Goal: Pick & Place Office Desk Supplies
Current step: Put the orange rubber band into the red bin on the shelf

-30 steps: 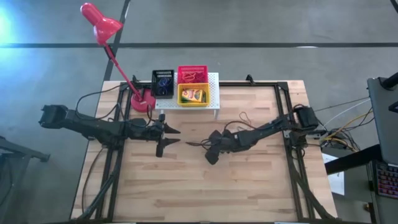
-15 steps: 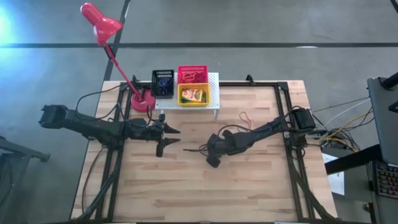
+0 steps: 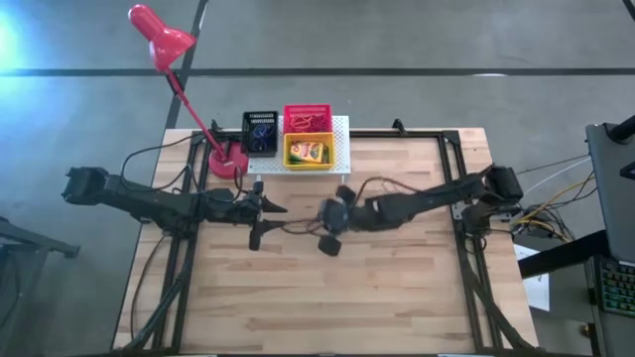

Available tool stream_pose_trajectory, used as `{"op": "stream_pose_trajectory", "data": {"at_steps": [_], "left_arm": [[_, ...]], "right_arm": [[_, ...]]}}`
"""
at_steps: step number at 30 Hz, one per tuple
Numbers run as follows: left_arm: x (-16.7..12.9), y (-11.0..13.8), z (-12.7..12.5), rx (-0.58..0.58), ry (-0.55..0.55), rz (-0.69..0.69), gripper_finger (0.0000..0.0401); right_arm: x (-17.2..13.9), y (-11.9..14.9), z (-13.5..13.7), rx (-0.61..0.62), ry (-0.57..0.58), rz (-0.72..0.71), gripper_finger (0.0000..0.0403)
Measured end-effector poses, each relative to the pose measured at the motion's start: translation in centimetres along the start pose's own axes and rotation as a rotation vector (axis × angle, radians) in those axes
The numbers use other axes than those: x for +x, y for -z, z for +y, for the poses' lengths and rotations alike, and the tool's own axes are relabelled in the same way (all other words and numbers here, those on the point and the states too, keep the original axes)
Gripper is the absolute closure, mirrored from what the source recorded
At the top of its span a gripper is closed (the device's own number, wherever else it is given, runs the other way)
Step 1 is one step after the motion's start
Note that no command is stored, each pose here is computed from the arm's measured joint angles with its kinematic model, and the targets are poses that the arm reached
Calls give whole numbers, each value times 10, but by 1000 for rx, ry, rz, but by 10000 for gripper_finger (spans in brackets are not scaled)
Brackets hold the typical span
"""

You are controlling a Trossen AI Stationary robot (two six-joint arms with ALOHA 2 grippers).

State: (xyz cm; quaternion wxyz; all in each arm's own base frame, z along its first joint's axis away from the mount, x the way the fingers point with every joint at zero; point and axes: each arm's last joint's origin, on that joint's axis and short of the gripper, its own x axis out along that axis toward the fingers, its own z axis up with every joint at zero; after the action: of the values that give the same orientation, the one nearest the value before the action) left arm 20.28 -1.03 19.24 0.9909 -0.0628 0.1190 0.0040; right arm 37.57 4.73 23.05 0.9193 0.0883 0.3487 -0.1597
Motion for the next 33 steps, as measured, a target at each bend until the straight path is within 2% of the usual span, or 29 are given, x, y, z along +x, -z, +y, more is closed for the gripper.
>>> {"op": "stream_pose_trajectory", "data": {"at_steps": [3, 7, 11, 15, 18, 22, 25, 30, 33], "left_arm": [[0, 0, 0, 0, -1, 0, 228], [0, 0, 0, 0, -4, 3, 228], [0, 0, 0, 0, -4, 3, 228], [0, 1, 0, 1, -4, 7, 228], [0, 1, 0, 1, -4, 7, 228], [0, 1, 0, 5, -4, 7, 228], [0, 1, 0, 8, -4, 7, 228], [0, 1, 0, 12, -4, 7, 228], [0, 2, 0, 12, -5, 16, 228]], "right_arm": [[-9, -34, -9, -72, -7, -125, 394], [-14, -75, -35, -180, 55, -222, 394], [-22, -113, -75, -228, 155, -300, 394], [-28, -137, -124, -223, 269, -353, 394], [-30, -144, -159, -186, 316, -364, 394], [-27, -143, -200, -127, 249, -385, 394], [-17, -137, -221, -74, 219, -377, 394], [10, -125, -241, -29, 234, -304, 392], [19, -121, -242, -32, 233, -271, 373]]}}
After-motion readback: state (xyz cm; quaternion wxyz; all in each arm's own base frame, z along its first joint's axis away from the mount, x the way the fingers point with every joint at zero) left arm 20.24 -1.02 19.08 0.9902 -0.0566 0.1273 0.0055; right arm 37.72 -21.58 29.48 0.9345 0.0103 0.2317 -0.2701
